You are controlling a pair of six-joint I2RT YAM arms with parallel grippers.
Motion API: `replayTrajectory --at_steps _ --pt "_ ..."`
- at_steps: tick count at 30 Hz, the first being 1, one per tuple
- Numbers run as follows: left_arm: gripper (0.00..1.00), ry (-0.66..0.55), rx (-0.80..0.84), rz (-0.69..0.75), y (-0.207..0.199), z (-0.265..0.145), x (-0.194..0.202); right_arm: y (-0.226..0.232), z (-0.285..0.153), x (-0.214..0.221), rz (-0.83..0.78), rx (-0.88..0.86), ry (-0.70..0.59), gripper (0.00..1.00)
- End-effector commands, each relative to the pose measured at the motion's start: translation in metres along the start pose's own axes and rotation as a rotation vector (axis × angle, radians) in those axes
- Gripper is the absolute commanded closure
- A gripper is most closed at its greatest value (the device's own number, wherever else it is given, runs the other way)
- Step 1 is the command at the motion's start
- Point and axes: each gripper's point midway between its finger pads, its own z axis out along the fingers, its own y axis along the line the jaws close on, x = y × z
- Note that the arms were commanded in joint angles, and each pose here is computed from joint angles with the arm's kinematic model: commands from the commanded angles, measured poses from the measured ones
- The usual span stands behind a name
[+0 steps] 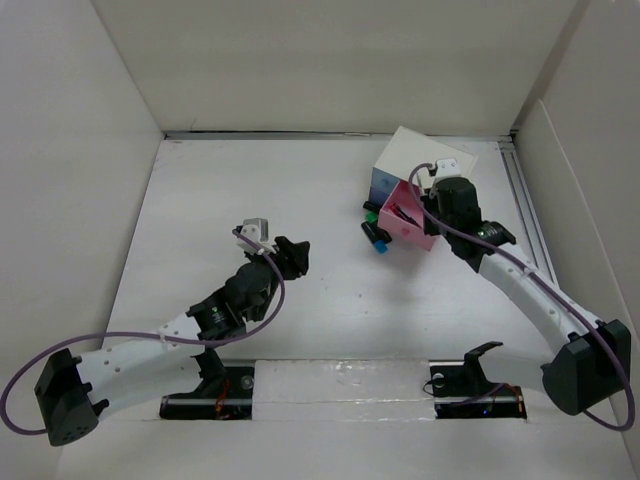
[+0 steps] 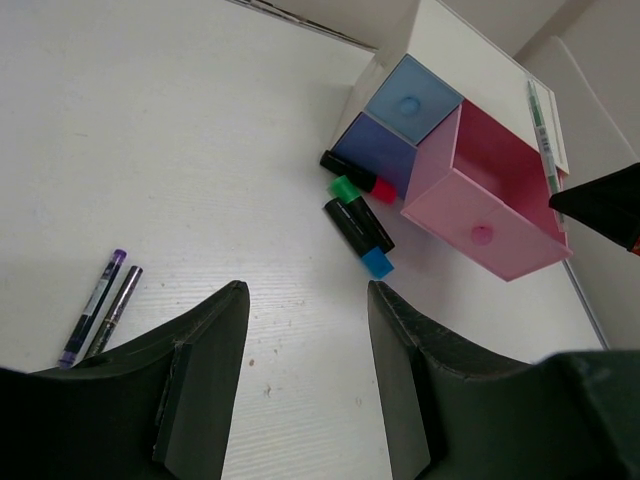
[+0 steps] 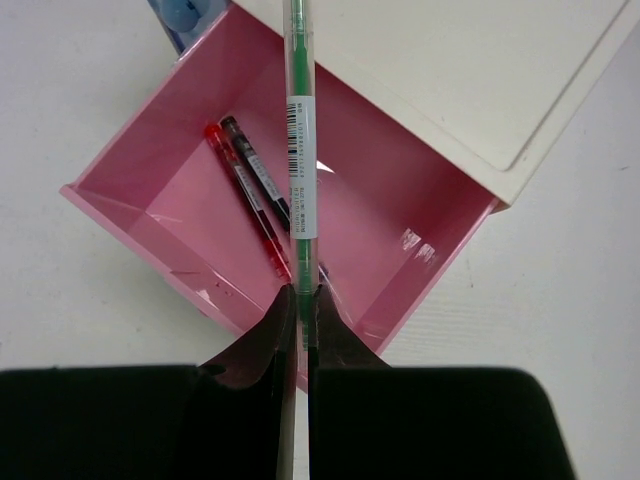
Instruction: Organize the desk
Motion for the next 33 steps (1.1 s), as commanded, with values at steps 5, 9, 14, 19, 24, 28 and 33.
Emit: replayTrajectory --at_steps 5,9,14,19,24,28,33 --pt "0.54 -0.026 0.009 -0.024 -0.003 0.001 -0.006 0.006 0.004 -0.012 -0.035 -0.033 0.004 1.00" --pt "0.54 -0.025 0.002 -0.020 -0.002 0.002 -0.005 0.004 0.003 -0.011 -0.029 -0.021 0.006 0.86" --pt "0.54 -0.027 -0.011 -0.015 0.000 0.003 -0.004 0.002 -0.004 -0.018 -0.011 -0.019 -0.024 0.70" --pt "0.54 -0.038 -0.054 -0.009 0.007 0.005 -0.005 0.006 -0.013 -0.034 0.006 -0.033 -0.074 0.67" --pt "0.65 -0.016 -0.172 0.016 0.024 0.009 -0.003 0.024 -0.043 -0.059 0.055 -0.091 -0.211 0.90" --pt "0.86 0.085 -0.295 -0.003 0.057 0.015 0.012 0.054 -0.078 -0.074 0.086 -0.241 -0.360 1.00" --pt "0.89 0.272 -0.364 -0.029 0.095 0.017 0.054 0.096 -0.098 -0.067 0.083 -0.406 -0.432 1.00"
